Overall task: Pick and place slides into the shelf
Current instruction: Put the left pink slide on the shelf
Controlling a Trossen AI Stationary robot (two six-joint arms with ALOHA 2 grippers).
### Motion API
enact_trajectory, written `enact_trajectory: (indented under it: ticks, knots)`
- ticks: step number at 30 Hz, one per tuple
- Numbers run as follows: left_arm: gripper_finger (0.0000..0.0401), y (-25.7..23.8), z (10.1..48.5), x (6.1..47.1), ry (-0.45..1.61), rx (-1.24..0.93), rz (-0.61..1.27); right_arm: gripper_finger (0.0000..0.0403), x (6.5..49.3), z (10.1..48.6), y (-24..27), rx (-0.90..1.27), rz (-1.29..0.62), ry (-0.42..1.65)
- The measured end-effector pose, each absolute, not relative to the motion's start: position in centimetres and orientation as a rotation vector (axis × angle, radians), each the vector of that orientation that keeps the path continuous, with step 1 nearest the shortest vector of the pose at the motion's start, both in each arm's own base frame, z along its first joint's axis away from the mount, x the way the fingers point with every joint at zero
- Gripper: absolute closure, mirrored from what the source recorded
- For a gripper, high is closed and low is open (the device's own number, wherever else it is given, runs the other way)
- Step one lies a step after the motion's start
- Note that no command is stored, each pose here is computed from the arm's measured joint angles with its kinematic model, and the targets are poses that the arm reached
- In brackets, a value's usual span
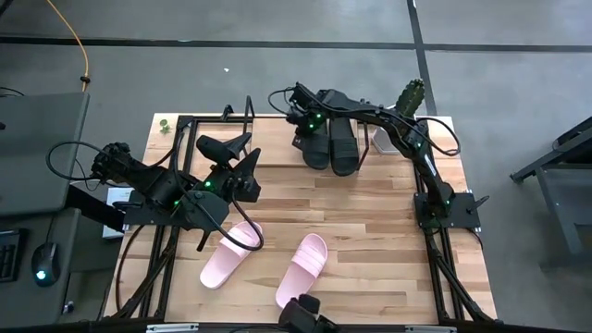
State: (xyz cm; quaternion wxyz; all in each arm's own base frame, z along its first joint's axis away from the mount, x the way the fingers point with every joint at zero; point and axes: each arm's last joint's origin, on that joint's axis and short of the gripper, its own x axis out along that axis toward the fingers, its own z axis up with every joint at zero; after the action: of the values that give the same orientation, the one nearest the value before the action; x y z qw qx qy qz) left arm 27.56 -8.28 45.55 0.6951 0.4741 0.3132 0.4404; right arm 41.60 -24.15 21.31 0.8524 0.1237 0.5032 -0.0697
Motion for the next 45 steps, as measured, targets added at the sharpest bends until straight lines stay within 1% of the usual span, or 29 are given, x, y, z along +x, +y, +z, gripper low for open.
enact_trajectory:
  ticks: [4, 8, 16, 22, 29, 32, 37, 41, 45]
  knots:
    - [0.0169, -8.3, 45.6, 27.6, 0.699, 1.058, 0.983, 0.0403, 42.4, 21.7, -24.0, 0.274, -0.086, 0.966]
    - [0.0169, -8.3, 45.6, 27.6, 0.699, 1.059, 0.983, 0.0403, 43.0, 21.8, -23.0, 0.311, 0.011, 0.928]
    - [0.0169, -8.3, 45.5, 27.6, 0.699, 1.059, 0.983, 0.0403, 44.7, 22.3, -19.0, 0.439, 0.336, 0.839]
    - [0.0169, -8.3, 45.5, 27.6, 0.700, 1.059, 0.982, 0.0402, 46.1, 22.4, -15.1, 0.432, 0.460, 0.842]
    - [0.0169, -8.3, 45.4, 27.5, 0.687, 1.037, 0.989, 0.0402, 47.0, 22.2, -9.4, 0.370, 0.588, 0.917]
    - [0.0169, -8.2, 45.1, 27.3, 0.689, 1.035, 0.989, 0.0402, 47.0, 21.9, -7.5, 0.320, 0.602, 0.971]
    - [0.0169, -7.6, 44.7, 25.8, 0.674, 0.991, 0.967, 0.0402, 46.7, 21.5, -5.3, 0.256, 0.566, 1.078]
    - [0.0169, -6.9, 44.5, 24.0, 0.653, 0.847, 0.837, 0.0402, 46.6, 21.4, -4.3, 0.232, 0.572, 1.112]
    - [0.0169, -6.2, 44.4, 22.0, 0.681, 0.691, 0.718, 0.0402, 46.5, 21.4, -3.9, 0.227, 0.576, 1.119]
